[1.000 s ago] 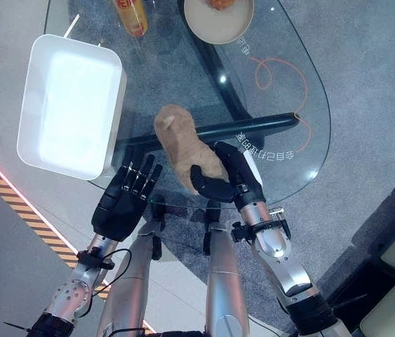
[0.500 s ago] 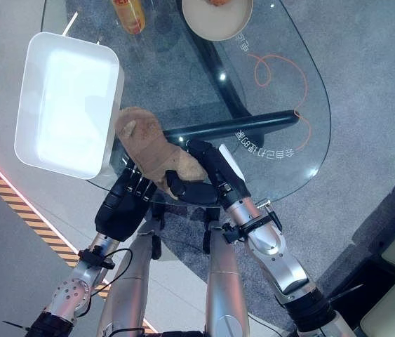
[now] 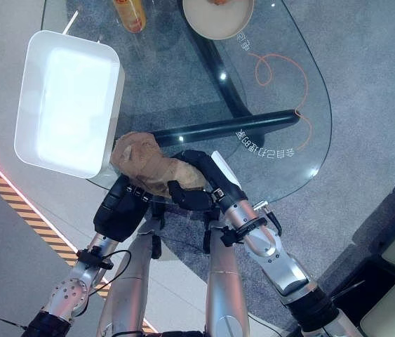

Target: Wipe the table with a cloth and put it in the basket.

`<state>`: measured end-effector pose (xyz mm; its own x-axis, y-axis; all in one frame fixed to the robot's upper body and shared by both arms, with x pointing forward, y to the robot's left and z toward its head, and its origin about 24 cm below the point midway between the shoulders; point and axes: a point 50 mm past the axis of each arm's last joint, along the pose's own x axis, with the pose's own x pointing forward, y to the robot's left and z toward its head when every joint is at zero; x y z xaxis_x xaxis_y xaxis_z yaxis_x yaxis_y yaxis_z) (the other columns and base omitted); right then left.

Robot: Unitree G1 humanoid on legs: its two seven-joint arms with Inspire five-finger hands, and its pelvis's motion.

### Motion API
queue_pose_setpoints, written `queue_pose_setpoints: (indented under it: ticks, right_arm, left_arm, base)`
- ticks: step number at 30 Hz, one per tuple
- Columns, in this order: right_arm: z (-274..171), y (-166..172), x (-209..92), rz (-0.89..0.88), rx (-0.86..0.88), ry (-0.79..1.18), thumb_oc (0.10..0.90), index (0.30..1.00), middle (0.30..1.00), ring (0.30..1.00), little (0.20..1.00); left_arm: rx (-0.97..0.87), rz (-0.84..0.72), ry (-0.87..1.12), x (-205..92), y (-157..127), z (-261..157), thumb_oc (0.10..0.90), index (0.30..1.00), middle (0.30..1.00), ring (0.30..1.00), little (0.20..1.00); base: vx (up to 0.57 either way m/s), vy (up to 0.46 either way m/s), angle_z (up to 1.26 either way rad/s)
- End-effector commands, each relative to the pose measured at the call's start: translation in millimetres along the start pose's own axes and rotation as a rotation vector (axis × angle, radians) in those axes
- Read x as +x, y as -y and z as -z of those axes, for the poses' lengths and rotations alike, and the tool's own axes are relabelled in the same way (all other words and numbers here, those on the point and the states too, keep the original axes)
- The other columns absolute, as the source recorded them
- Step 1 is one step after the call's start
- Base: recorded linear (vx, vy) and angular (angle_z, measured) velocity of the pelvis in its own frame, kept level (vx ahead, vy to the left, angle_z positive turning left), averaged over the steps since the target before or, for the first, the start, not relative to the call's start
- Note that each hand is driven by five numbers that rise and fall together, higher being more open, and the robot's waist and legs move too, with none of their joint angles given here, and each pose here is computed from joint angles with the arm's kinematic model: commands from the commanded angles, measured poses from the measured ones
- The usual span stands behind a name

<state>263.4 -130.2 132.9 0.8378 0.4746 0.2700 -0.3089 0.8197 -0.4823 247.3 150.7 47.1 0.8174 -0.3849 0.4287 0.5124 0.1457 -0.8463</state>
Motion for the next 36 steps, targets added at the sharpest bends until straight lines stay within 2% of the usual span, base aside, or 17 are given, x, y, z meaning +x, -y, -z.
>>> queue_pose_setpoints:
  ticks: [1, 9, 14, 19, 25, 27, 28, 36]
  right_arm:
    - [-37.8, -1.1, 2.3, -0.028, -0.049, 0.178, 0.1, 0.3, 0.3, 0.3, 0.2]
    - [-39.2, -18.8, 6.2, -0.257, -0.084, 0.159, 0.1, 0.3, 0.3, 0.3, 0.2]
    - [-48.3, -29.2, 10.3, -0.42, -0.112, 0.189, 0.1, 0.3, 0.3, 0.3, 0.2]
    - [-51.5, -32.7, 12.9, -0.457, -0.125, 0.194, 0.1, 0.3, 0.3, 0.3, 0.2]
    - [-53.7, -33.6, 11.6, -0.496, -0.129, 0.204, 0.1, 0.3, 0.3, 0.3, 0.2]
    - [-53.8, -33.4, 11.9, -0.495, -0.125, 0.206, 0.1, 0.3, 0.3, 0.3, 0.2]
    - [-54.1, -33.5, 12.8, -0.491, -0.12, 0.207, 0.1, 0.3, 0.3, 0.3, 0.2]
    - [-52.3, -32.8, 11.9, -0.455, -0.108, 0.211, 0.1, 0.3, 0.3, 0.3, 0.2]
  left_arm:
    - [-0.037, 0.443, 0.023, 15.8, 56.2, 0.7, 0.8, 0.9, 0.9, 0.9, 0.9]
    - [-0.058, 0.48, 0.064, 25.1, 62.2, -4.5, 0.8, 0.9, 0.9, 0.9, 0.9]
    - [-0.044, 0.373, 0.098, 33.7, 59.1, -9.0, 0.8, 0.9, 0.9, 0.9, 0.9]
    - [0.005, 0.288, 0.113, 37.4, 57.0, -9.7, 0.8, 0.9, 0.9, 0.9, 0.9]
    - [0.209, 0.132, 0.133, 37.9, 53.9, -18.2, 0.8, 0.9, 0.9, 0.9, 0.9]
    - [0.213, 0.125, 0.138, 38.1, 53.8, -19.0, 0.8, 0.9, 0.9, 0.9, 0.9]
    - [0.22, 0.104, 0.165, 38.3, 54.2, -21.3, 0.1, 0.3, 0.3, 0.3, 0.2]
    - [0.187, 0.108, 0.206, 35.3, 57.0, -19.8, 0.1, 0.3, 0.3, 0.3, 0.2]
  base:
    - [0.0, 0.0, 0.0]
    - [0.0, 0.0, 0.0]
    - [0.01, -0.015, 0.02]
    - [0.01, -0.025, 0.05]
    - [0.0, 0.0, 0.0]
    - [0.0, 0.0, 0.0]
    - [0.0, 0.0, 0.0]
    - [0.0, 0.0, 0.0]
